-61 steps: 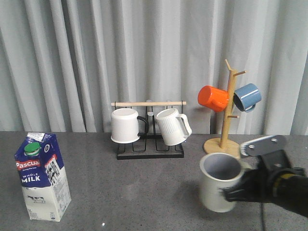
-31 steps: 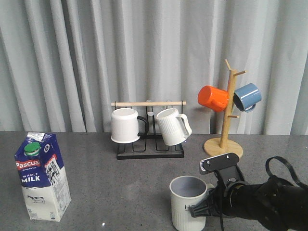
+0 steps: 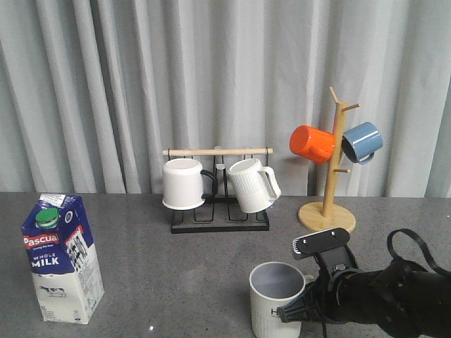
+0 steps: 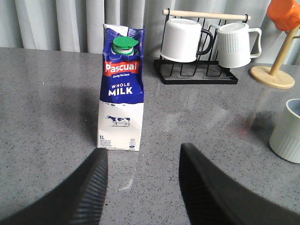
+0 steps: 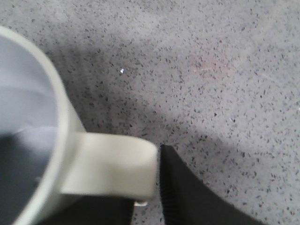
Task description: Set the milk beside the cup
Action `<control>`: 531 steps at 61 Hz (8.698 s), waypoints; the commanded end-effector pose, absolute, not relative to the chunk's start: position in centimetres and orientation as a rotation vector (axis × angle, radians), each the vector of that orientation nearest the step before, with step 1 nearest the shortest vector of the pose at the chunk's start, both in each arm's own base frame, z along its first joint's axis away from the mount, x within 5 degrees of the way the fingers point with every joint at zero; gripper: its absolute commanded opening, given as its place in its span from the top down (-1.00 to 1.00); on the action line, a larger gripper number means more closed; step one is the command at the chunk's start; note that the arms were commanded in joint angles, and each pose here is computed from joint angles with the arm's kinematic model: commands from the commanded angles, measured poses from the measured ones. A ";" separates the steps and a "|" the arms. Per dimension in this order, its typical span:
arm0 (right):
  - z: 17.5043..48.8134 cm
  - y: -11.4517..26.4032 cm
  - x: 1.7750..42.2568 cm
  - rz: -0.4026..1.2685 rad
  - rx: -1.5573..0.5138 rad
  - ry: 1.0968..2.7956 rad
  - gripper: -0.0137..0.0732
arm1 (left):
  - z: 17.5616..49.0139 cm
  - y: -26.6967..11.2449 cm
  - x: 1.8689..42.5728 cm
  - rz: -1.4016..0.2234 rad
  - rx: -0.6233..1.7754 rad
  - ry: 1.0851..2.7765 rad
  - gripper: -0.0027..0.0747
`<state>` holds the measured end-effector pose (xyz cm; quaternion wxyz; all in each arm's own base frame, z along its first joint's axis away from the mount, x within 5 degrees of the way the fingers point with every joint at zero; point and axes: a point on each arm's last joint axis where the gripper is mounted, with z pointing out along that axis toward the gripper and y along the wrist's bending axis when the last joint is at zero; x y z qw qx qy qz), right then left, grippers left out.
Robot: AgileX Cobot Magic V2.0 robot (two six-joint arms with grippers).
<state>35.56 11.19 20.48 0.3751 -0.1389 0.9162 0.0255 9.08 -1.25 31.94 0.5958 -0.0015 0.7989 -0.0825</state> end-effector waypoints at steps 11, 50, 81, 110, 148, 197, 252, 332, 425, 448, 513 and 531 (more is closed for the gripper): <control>23.2 11.3 35.7 0.074 -0.362 2.266 -0.09 | 33.4 -1.3 9.3 -0.205 -0.005 1.774 0.02; 26.5 10.8 32.3 0.062 -0.417 2.364 -0.09 | 33.3 -1.3 9.3 -0.205 -0.007 1.793 0.02; 34.6 6.9 17.3 0.234 -0.507 2.156 0.72 | 33.2 -1.3 9.3 -0.206 -0.008 1.797 0.02; 28.7 3.1 8.7 0.114 -0.523 2.047 0.70 | 34.4 -1.6 9.2 -0.266 -0.037 1.909 -0.20; 26.2 3.2 8.5 0.142 -0.522 2.136 0.70 | 48.1 -4.2 22.2 -0.208 0.163 2.120 -0.54; 26.2 3.2 8.4 0.142 -0.524 2.146 0.70 | 43.8 -4.4 34.0 0.033 0.143 2.431 -0.54; 26.1 3.2 8.4 0.143 -0.525 2.151 0.70 | 37.4 -4.8 39.5 0.113 0.158 2.555 -0.38; 26.1 3.2 8.4 0.150 -0.522 2.152 0.70 | 47.6 -10.6 36.3 -0.636 0.343 2.106 0.66; 26.2 3.3 8.4 0.162 -0.515 2.148 0.70 | 37.8 -18.9 39.4 -0.555 0.587 2.503 0.45; 26.2 3.3 8.4 0.162 -0.515 2.148 0.70 | 37.8 -19.0 39.3 -0.569 0.579 2.505 -0.19; 26.2 3.3 8.4 0.162 -0.515 2.148 0.70 | 44.8 -17.3 34.7 -0.607 0.575 2.331 -0.47; 26.5 3.3 8.6 0.175 -0.481 2.108 0.70 | 51.5 -14.7 28.2 -0.613 0.569 2.141 -0.27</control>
